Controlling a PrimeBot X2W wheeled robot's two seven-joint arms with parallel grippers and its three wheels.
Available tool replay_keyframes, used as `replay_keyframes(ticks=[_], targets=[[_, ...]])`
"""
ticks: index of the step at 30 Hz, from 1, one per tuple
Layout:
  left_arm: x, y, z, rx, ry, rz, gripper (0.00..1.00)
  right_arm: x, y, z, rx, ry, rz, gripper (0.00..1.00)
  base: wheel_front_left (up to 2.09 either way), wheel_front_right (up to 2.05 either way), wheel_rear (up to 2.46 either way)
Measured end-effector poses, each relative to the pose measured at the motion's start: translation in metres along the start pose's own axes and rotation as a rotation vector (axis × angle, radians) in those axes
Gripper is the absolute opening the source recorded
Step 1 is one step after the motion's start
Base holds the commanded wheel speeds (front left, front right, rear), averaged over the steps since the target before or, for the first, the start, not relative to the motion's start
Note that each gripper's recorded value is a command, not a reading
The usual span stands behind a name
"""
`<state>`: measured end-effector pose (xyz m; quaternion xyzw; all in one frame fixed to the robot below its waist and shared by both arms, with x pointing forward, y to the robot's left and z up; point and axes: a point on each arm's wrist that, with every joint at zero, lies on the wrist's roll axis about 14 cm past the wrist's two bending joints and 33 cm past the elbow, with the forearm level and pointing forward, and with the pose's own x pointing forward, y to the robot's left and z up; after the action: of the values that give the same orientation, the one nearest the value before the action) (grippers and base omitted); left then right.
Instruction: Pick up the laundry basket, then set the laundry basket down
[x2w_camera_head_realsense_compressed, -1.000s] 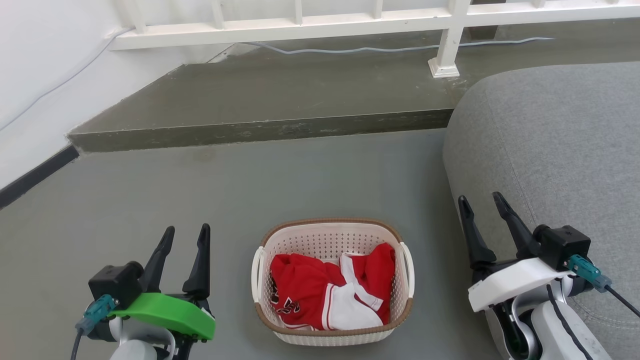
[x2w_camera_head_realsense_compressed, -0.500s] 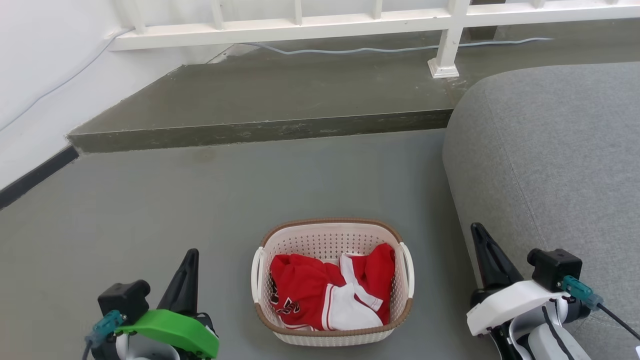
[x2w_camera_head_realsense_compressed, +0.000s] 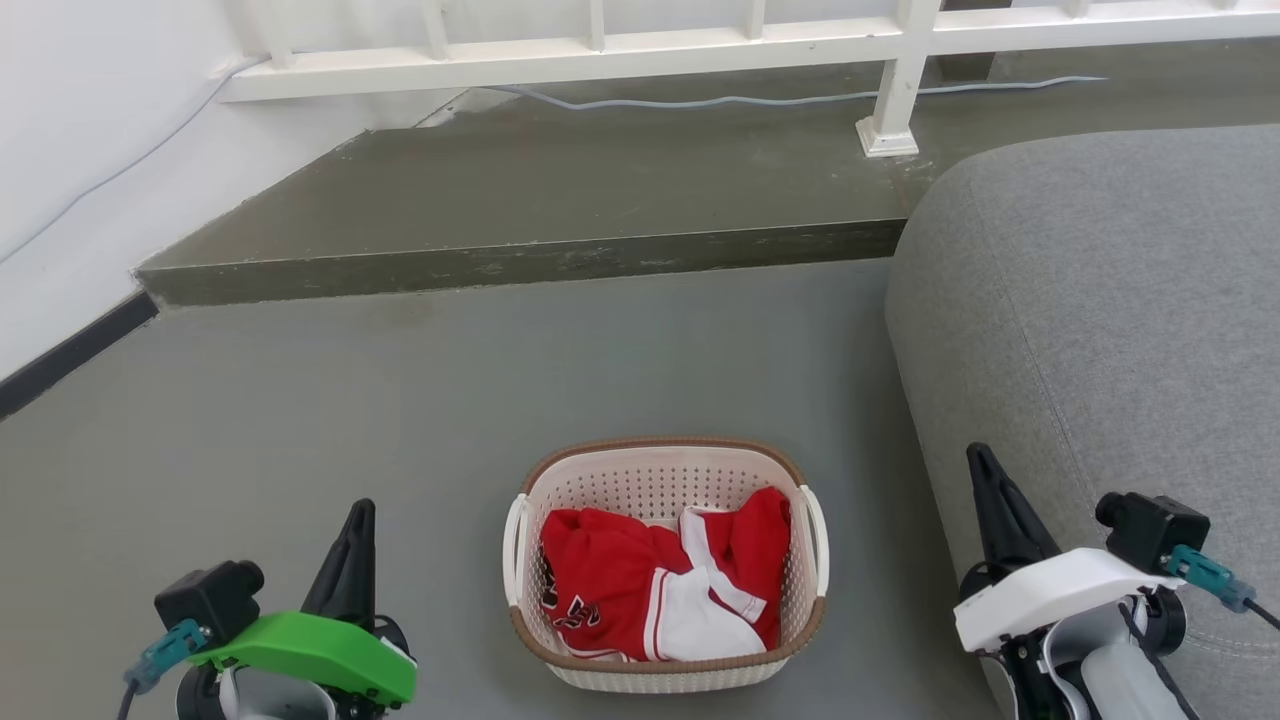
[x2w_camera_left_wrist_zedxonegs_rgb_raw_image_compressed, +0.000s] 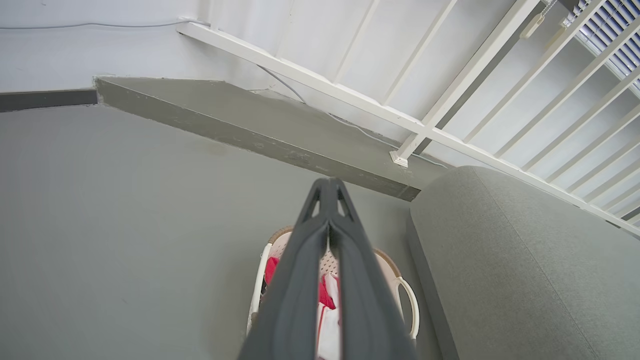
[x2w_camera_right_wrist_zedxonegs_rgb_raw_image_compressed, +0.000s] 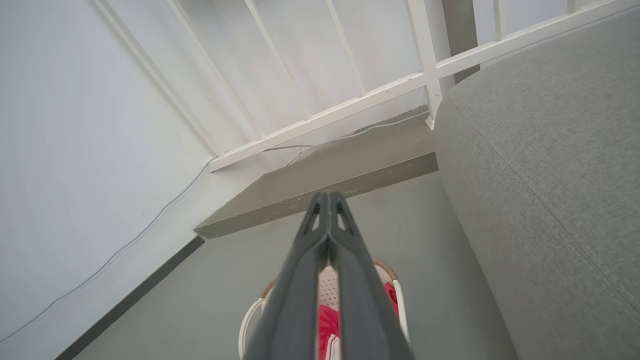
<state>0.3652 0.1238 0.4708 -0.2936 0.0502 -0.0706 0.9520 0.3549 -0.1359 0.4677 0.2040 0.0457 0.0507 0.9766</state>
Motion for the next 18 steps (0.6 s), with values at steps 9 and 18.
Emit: replay_keyframes(ticks=[9,18], targets=[[0.000,0.007,0.003,-0.085,-0.002,0.033,0.00,0.001,-0.009,0.001,0.108,0.009,-0.037,0.00,0.00,0.00,0.00],[0.000,0.013,0.004,-0.181,0.001,0.060,0.00,0.001,-0.016,0.002,0.215,0.015,-0.066,0.00,0.00,0.00,0.00]])
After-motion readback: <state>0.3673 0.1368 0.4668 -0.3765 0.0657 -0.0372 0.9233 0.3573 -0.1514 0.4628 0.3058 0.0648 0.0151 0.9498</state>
